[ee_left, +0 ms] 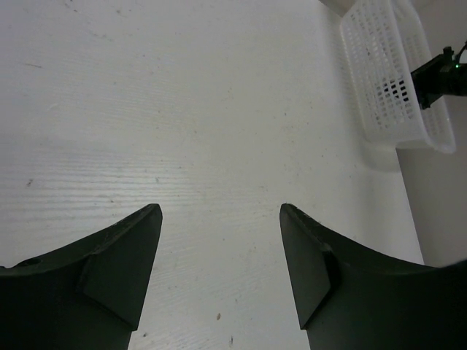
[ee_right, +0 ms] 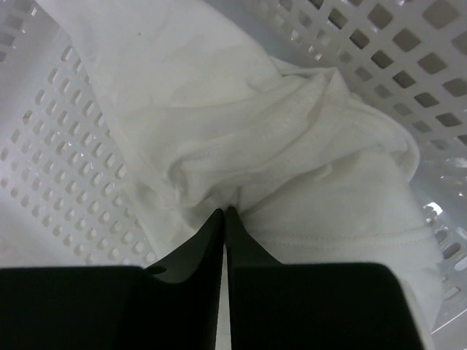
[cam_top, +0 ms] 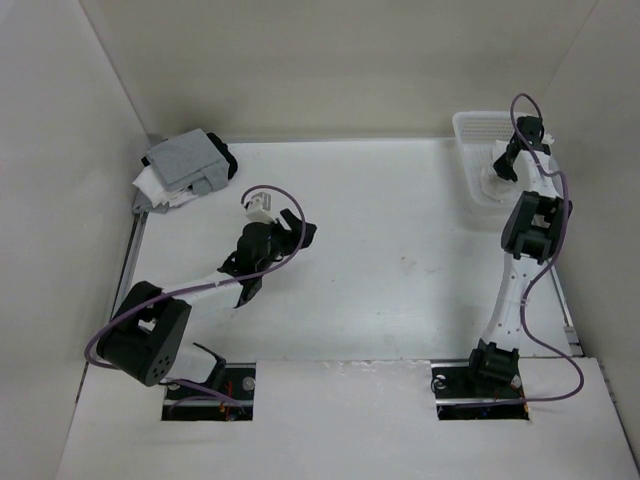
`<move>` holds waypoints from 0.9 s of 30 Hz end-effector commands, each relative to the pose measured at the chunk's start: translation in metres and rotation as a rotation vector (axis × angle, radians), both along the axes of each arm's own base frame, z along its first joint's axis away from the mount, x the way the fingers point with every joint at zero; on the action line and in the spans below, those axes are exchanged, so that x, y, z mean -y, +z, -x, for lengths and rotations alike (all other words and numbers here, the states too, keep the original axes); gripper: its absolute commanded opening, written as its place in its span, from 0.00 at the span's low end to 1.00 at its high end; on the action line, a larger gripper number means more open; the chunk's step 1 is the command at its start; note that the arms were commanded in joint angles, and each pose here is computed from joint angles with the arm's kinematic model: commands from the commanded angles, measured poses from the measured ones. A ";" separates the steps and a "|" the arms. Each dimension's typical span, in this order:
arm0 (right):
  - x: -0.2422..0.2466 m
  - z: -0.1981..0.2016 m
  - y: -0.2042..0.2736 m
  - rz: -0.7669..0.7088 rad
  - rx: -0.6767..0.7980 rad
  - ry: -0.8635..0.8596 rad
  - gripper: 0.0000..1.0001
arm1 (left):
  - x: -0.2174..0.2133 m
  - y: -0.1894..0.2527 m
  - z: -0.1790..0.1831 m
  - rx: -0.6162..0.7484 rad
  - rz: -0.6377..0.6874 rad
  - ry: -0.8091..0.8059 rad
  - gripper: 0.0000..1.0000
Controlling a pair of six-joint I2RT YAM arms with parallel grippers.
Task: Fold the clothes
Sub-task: Grab the tank top from the pile
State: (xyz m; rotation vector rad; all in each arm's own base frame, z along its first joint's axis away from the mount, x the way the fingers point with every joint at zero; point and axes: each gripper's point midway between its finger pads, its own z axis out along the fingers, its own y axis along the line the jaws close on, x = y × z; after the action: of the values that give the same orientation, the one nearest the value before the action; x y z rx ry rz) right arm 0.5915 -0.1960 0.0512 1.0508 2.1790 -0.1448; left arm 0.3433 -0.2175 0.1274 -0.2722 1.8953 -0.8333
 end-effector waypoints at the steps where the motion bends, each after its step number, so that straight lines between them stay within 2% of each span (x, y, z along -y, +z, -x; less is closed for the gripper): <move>1: -0.006 -0.002 0.007 0.000 0.009 0.019 0.03 | 0.001 0.016 -0.004 0.041 0.053 -0.005 0.65; 2: -0.007 -0.005 0.013 -0.001 0.049 0.021 0.00 | 0.003 0.014 -0.004 0.035 0.054 -0.012 0.65; 5: -0.011 -0.013 0.038 0.000 0.166 0.031 0.00 | 0.006 0.011 -0.003 0.024 0.055 -0.023 0.65; 8: -0.018 -0.017 0.113 0.035 0.406 0.049 0.00 | 0.006 0.017 -0.001 0.032 0.065 -0.025 0.65; 10: -0.032 -0.008 0.182 0.072 0.563 0.075 0.00 | 0.008 0.020 -0.001 0.037 0.070 -0.031 0.65; 13: -0.051 0.005 0.230 0.092 0.665 0.105 0.00 | 0.013 0.023 0.000 0.038 0.076 -0.044 0.65; 14: -0.067 0.017 0.259 0.102 0.732 0.129 0.00 | 0.014 0.024 0.001 0.036 0.083 -0.049 0.65; 20: -0.142 0.077 0.361 0.091 0.965 0.257 0.00 | 0.011 0.042 0.003 0.061 0.122 -0.041 0.65; 21: -0.170 0.100 0.393 0.076 1.038 0.320 0.00 | 0.008 0.048 0.002 0.071 0.129 -0.027 0.65; 27: -0.295 0.198 0.488 -0.033 1.264 0.644 0.00 | -0.011 0.063 -0.003 0.092 0.148 0.054 0.64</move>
State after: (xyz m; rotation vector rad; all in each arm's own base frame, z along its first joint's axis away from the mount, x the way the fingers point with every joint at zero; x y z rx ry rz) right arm 0.4377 0.0498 0.4935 0.3696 1.2999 0.5278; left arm 0.3379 -0.2161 0.1584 -0.3221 1.8356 -0.9272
